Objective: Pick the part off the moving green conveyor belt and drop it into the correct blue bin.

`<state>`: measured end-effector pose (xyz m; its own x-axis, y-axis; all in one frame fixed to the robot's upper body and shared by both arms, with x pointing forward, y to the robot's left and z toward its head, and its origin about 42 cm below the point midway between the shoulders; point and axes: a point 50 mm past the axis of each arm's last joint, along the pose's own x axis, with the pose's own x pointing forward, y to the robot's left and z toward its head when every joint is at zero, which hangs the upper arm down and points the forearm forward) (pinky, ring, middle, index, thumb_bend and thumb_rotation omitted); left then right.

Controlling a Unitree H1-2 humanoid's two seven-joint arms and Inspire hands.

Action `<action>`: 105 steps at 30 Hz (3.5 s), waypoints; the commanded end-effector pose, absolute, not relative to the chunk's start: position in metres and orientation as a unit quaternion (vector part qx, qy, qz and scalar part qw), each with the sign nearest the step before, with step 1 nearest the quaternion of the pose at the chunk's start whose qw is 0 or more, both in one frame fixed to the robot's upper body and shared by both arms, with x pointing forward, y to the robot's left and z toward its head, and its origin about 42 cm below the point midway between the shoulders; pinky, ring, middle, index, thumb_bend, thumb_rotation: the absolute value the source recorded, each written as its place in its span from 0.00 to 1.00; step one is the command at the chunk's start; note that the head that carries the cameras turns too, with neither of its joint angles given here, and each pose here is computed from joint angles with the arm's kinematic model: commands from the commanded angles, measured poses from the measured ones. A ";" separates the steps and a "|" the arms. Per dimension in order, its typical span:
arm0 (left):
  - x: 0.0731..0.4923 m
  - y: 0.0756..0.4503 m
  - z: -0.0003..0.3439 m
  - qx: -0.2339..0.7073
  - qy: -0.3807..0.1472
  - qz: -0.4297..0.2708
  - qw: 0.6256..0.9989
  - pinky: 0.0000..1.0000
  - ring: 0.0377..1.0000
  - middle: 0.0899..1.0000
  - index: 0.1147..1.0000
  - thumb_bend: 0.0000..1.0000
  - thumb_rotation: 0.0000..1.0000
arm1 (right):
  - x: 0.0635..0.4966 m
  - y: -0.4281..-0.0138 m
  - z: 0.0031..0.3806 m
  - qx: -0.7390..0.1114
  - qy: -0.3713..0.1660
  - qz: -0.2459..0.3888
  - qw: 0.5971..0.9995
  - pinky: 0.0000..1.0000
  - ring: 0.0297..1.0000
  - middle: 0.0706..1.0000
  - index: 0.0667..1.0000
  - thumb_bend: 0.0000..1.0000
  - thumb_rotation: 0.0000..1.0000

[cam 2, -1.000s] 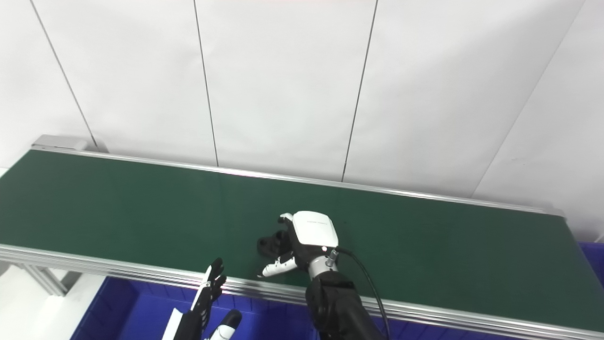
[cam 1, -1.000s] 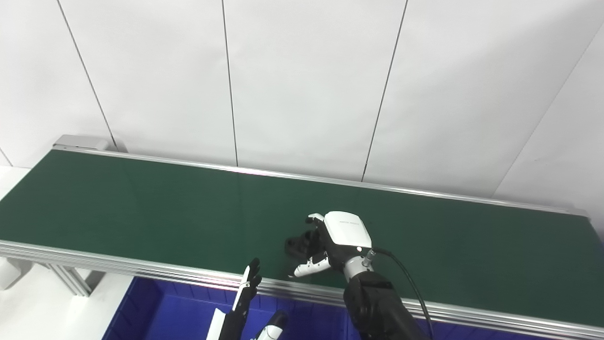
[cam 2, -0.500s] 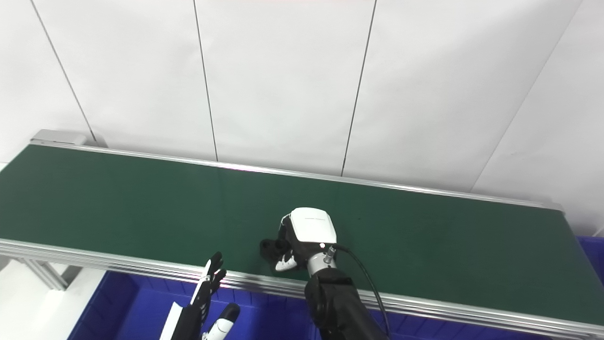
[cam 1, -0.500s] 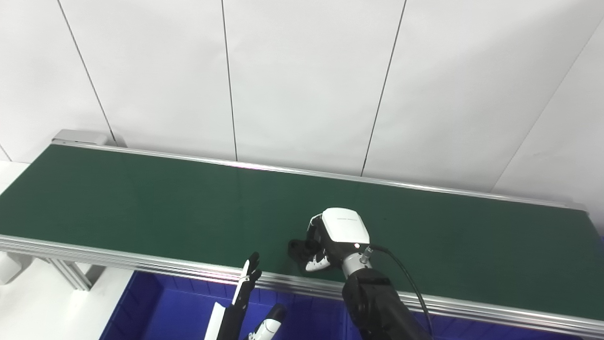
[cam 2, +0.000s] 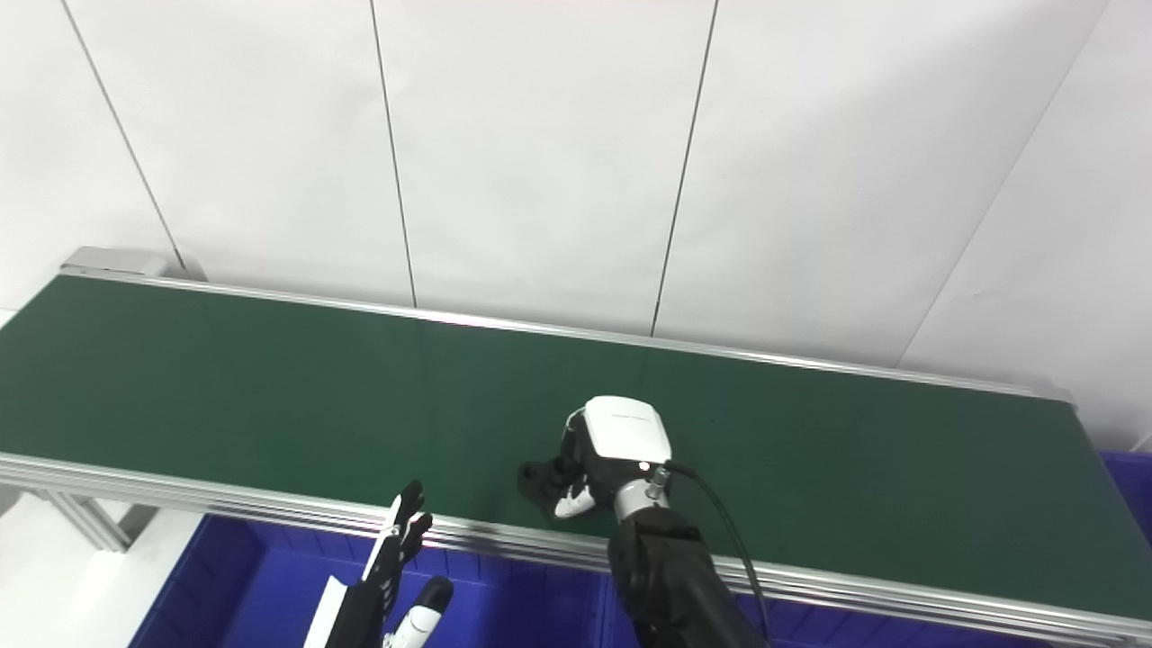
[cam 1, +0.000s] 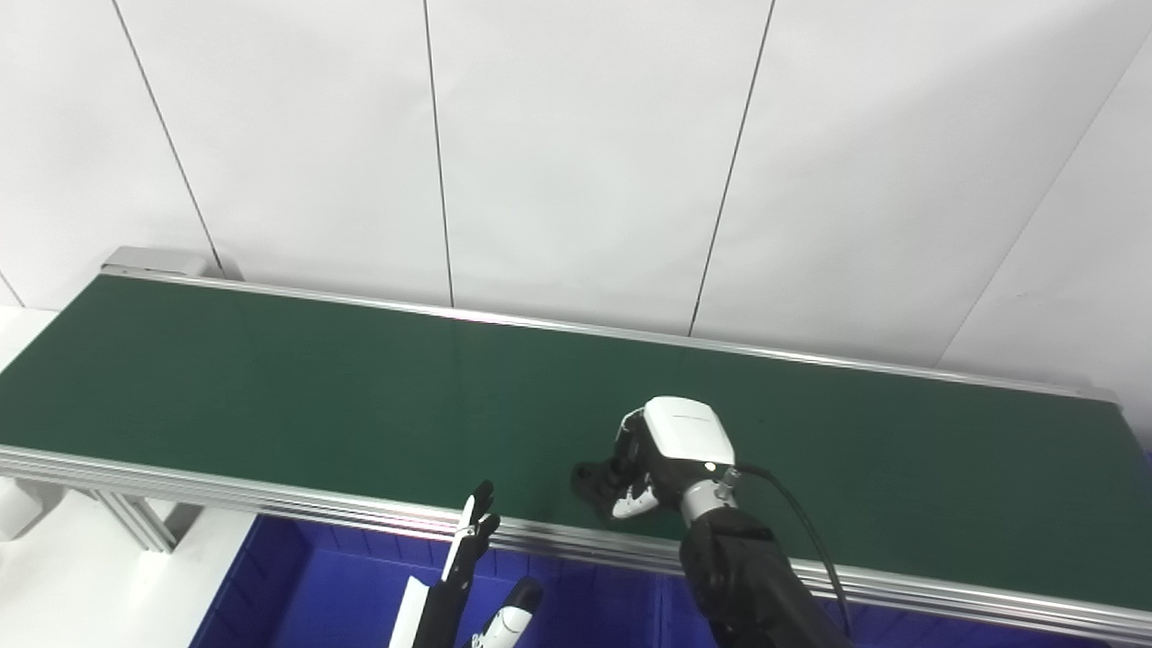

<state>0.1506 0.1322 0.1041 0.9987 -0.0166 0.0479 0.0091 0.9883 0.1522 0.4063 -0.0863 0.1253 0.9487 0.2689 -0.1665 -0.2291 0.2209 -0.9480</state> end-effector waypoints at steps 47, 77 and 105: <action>0.179 0.169 0.157 0.019 -0.029 -0.029 0.999 1.00 0.95 1.00 1.00 0.59 1.00 | 0.271 -0.217 0.168 -0.673 0.069 0.156 0.720 0.15 0.19 0.43 0.45 0.52 0.01; 0.169 0.157 0.140 -0.010 -0.030 -0.036 0.999 1.00 0.97 1.00 1.00 0.50 1.00 | 0.261 -0.233 0.150 -0.619 0.102 0.118 0.770 0.52 0.69 0.78 0.81 1.00 0.89; 0.162 0.146 0.122 0.005 -0.027 -0.037 0.999 1.00 0.98 1.00 1.00 0.61 1.00 | 0.197 -0.235 0.115 0.020 0.041 -0.056 0.997 0.74 0.77 0.79 0.79 0.85 0.86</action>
<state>0.1598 0.1455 0.1096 0.9963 -0.0845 -0.0135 0.0847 0.9964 0.0097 0.1950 -0.2384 0.1070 0.9865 -0.1120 -0.1194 0.1158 0.9930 0.0248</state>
